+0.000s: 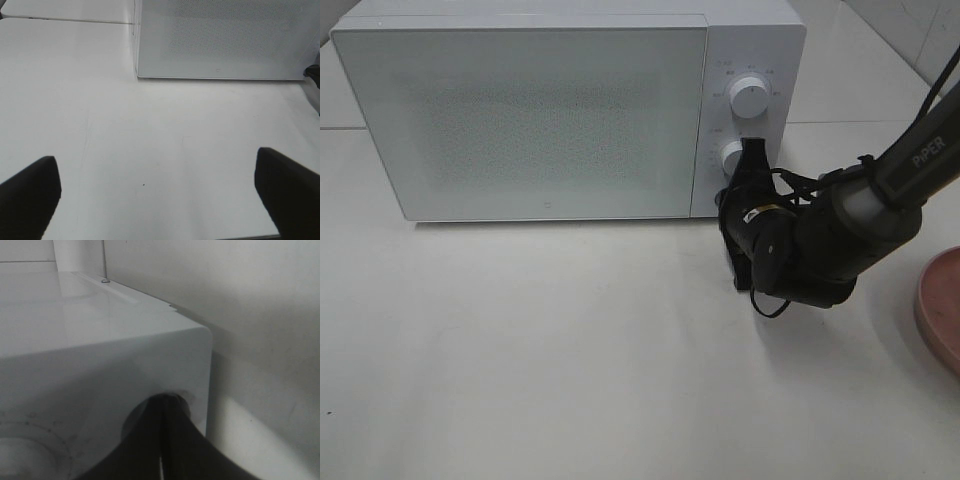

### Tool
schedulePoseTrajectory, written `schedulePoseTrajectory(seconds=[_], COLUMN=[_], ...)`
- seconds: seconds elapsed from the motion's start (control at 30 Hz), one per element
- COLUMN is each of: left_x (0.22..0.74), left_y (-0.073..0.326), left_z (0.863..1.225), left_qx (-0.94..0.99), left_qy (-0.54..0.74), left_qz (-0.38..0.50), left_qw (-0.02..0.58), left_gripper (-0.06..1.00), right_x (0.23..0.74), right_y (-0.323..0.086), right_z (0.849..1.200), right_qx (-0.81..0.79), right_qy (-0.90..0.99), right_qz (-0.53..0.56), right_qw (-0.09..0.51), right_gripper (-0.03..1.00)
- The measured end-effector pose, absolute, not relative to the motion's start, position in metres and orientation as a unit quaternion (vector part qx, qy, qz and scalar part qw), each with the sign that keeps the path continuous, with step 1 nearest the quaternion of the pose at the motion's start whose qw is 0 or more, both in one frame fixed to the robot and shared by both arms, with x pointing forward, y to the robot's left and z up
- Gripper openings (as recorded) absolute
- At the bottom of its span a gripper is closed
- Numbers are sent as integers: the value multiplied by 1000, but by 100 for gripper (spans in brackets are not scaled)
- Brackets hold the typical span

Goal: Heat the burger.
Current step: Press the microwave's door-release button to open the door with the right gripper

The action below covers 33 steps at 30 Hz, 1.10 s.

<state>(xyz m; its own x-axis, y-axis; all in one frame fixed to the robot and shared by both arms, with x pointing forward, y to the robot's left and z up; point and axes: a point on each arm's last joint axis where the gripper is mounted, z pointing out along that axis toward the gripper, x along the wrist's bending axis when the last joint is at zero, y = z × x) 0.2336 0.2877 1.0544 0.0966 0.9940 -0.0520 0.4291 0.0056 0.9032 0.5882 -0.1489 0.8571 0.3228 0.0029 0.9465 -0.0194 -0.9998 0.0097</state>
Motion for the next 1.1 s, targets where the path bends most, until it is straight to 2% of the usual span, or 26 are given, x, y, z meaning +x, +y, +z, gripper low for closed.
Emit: schedulePoseTrajectory(seconds=[1.1], left_x=[234], left_y=[288], left_z=[1054], left_qx=[616], left_qy=[578], left_qz=[343], left_qw=[411], left_gripper=[97], right_x=[591], right_y=[-145], right_z=[861], right_qx=[818], right_qy=[-9], right_qz=[574], right_qw=[2], right_gripper=[2])
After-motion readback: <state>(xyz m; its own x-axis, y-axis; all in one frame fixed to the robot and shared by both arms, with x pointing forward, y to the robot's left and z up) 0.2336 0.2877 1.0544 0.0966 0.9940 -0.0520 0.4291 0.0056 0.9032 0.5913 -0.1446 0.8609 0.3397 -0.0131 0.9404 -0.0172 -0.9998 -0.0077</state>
